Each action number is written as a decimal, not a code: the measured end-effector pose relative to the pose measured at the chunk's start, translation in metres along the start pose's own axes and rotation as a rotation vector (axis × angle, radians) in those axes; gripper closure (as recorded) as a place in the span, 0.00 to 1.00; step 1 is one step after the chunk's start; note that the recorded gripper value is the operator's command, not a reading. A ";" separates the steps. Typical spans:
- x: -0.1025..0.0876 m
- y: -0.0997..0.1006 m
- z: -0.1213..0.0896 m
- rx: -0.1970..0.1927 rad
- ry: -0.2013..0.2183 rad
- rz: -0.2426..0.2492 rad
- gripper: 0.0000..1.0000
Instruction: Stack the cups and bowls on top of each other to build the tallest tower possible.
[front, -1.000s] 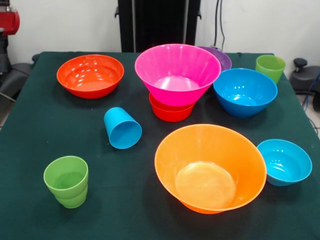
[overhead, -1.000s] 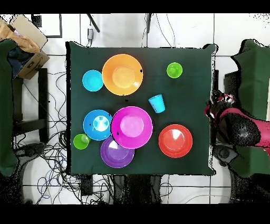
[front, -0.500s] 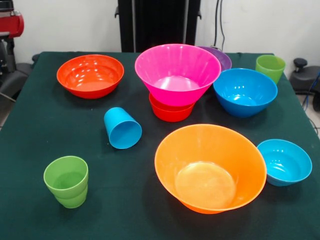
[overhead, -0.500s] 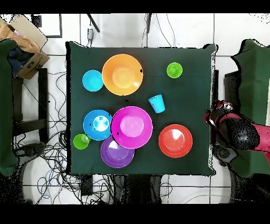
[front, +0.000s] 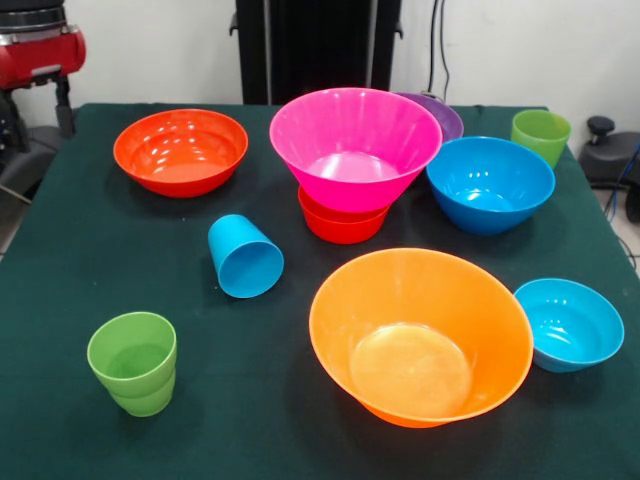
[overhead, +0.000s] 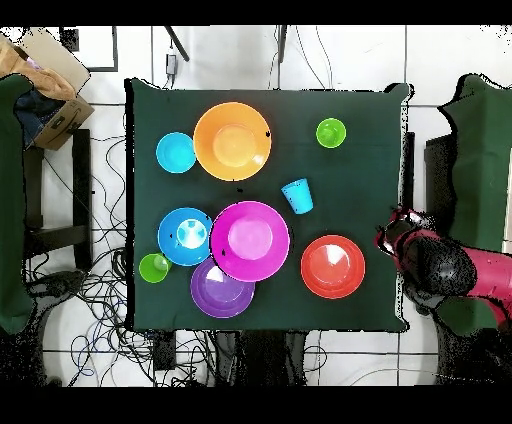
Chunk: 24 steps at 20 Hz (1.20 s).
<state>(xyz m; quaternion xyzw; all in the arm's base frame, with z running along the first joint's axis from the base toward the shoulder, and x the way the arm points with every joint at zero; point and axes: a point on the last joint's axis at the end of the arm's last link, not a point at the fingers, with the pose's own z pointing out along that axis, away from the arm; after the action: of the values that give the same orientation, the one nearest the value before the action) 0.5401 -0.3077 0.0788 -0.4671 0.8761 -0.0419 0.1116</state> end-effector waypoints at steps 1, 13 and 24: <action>0.000 0.003 0.000 -0.005 0.000 -0.001 0.00; 0.007 0.021 0.004 -0.039 0.011 0.005 0.00; 0.014 0.032 0.008 -0.049 0.035 -0.022 0.00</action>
<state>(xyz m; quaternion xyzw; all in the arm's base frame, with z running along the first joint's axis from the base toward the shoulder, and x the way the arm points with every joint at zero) 0.5081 -0.3012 0.0632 -0.4786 0.8735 -0.0299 0.0845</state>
